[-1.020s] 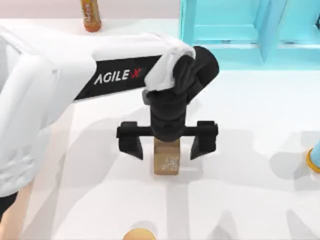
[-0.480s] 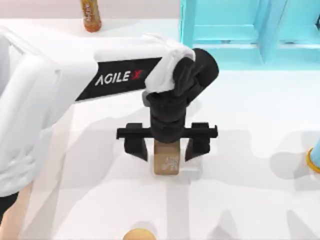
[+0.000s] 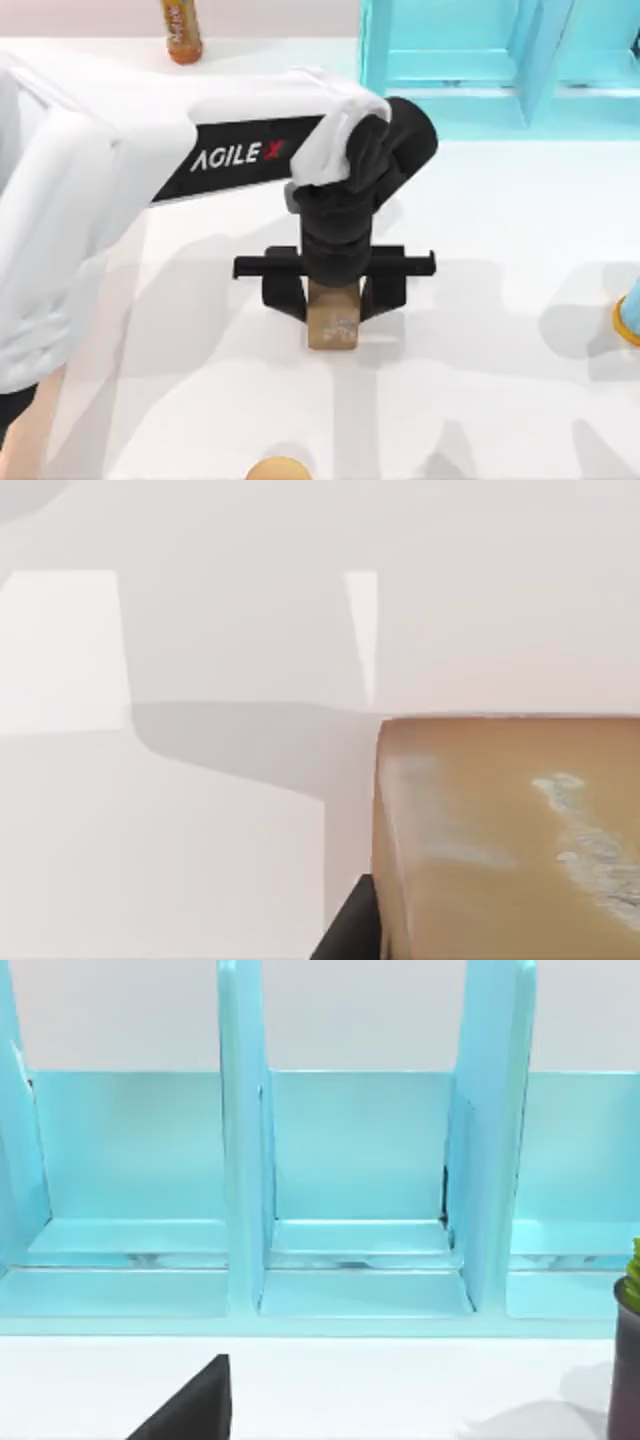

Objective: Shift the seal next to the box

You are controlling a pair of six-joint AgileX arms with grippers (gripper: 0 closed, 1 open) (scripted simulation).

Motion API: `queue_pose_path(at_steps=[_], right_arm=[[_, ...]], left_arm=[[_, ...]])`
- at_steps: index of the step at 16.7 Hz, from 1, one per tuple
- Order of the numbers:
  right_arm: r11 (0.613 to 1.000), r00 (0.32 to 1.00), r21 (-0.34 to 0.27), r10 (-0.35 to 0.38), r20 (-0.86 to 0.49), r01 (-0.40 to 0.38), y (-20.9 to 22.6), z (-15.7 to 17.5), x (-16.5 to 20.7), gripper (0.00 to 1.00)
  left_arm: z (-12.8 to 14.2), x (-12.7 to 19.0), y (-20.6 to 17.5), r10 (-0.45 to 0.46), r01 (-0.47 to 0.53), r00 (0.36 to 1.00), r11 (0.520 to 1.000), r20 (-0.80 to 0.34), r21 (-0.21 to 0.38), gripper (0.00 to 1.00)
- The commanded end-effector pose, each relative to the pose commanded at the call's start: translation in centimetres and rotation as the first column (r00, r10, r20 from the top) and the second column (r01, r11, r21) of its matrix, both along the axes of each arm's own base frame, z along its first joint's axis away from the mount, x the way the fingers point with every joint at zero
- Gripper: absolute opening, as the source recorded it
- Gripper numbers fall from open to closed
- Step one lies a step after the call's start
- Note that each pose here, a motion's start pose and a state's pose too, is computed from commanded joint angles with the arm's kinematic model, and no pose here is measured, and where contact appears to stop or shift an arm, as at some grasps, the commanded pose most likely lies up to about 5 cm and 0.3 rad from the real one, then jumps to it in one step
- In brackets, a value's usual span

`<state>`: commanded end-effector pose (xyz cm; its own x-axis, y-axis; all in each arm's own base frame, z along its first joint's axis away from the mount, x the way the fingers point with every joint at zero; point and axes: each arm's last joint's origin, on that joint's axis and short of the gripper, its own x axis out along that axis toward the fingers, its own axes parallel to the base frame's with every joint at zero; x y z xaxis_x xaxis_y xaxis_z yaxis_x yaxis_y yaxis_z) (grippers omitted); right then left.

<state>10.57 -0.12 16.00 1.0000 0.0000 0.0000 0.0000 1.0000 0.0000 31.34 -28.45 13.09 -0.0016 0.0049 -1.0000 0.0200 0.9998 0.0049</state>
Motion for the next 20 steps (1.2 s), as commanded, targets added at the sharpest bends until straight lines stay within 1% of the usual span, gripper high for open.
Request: queue_pose_path(at_steps=[1, 10, 12, 17, 20], right_arm=[[1.000, 1.000, 0.000, 0.000, 0.000, 0.000, 0.0, 0.0, 0.0, 1.00], [1.000, 1.000, 0.000, 0.000, 0.000, 0.000, 0.0, 0.0, 0.0, 1.00], [1.000, 1.000, 0.000, 0.000, 0.000, 0.000, 0.0, 0.0, 0.0, 1.00], [1.000, 1.000, 0.000, 0.000, 0.000, 0.000, 0.0, 0.0, 0.0, 1.00], [1.000, 1.000, 0.000, 0.000, 0.000, 0.000, 0.0, 0.0, 0.0, 1.00]], left_arm=[[0.0, 0.0, 0.0, 0.000, 0.000, 1.000, 1.000, 0.000, 0.000, 0.00], [0.2, 0.0, 0.0, 0.000, 0.000, 1.000, 1.000, 0.002, -0.002, 0.00], [1.3, 0.1, -0.1, 0.000, 0.000, 1.000, 1.000, 0.005, -0.003, 0.00], [4.9, 0.0, 0.0, 0.000, 0.000, 1.000, 1.000, 0.001, -0.001, 0.00], [5.1, 0.0, 0.0, -0.001, 0.001, 1.000, 1.000, 0.001, -0.002, 0.00]])
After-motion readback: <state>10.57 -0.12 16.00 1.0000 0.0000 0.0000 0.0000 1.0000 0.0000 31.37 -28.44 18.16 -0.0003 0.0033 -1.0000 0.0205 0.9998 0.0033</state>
